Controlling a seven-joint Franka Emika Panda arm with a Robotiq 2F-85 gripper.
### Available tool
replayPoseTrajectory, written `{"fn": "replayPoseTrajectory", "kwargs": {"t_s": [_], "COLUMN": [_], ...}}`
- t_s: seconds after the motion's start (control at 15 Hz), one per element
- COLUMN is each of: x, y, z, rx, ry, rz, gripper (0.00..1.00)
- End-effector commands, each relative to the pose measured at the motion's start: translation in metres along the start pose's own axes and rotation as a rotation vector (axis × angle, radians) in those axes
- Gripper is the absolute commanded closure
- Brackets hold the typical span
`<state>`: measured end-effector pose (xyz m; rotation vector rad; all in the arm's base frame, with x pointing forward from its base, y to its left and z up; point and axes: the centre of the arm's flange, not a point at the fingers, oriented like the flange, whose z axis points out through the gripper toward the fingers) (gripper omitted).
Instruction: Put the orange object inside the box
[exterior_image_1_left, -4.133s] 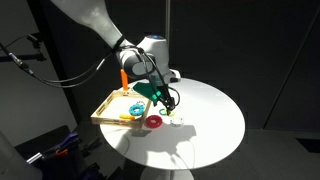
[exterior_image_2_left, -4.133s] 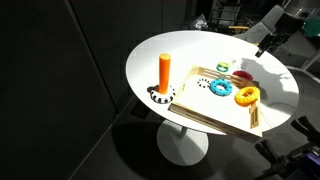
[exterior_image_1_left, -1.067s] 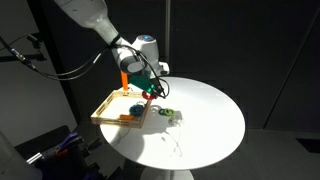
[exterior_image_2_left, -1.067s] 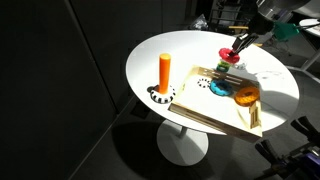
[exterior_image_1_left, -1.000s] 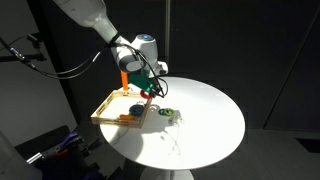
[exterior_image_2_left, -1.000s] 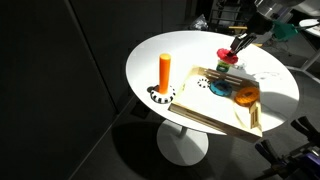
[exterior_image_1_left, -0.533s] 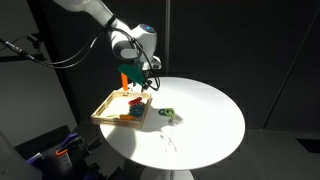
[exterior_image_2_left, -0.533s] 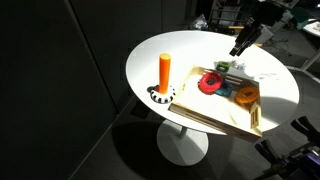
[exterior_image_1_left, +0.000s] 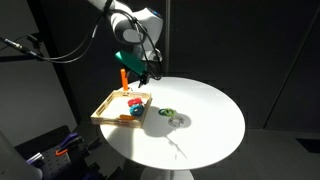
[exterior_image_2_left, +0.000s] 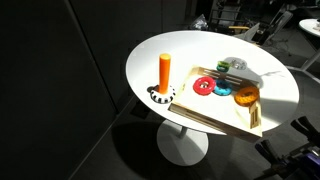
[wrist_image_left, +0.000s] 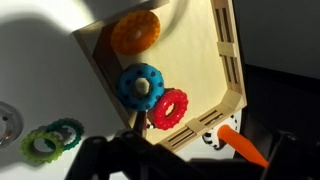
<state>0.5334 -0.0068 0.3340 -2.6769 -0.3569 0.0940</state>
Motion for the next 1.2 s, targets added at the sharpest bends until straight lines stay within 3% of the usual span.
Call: {"fn": "replayPoseTrajectory", "kwargs": {"t_s": [0.0,0.67,0.87,0.93,1.13], "x": [0.001,0.003,-0.004,0.000,-0.002], "y": [-0.003,-0.008,-0.007,-0.003,-0.002], "z": [-0.029,-0.092,-0.102,-0.092,-0.097], "rx": [-0.073,-0.389,-0.426,-0.395,-0.405], "ry": [-0.038,0.027,0.039,0.024,0.031], "rz": [0.007,0.099,0.126,0.099,0.109], "gripper": [0.00,0.00,0.00,0.00,0.00]}}
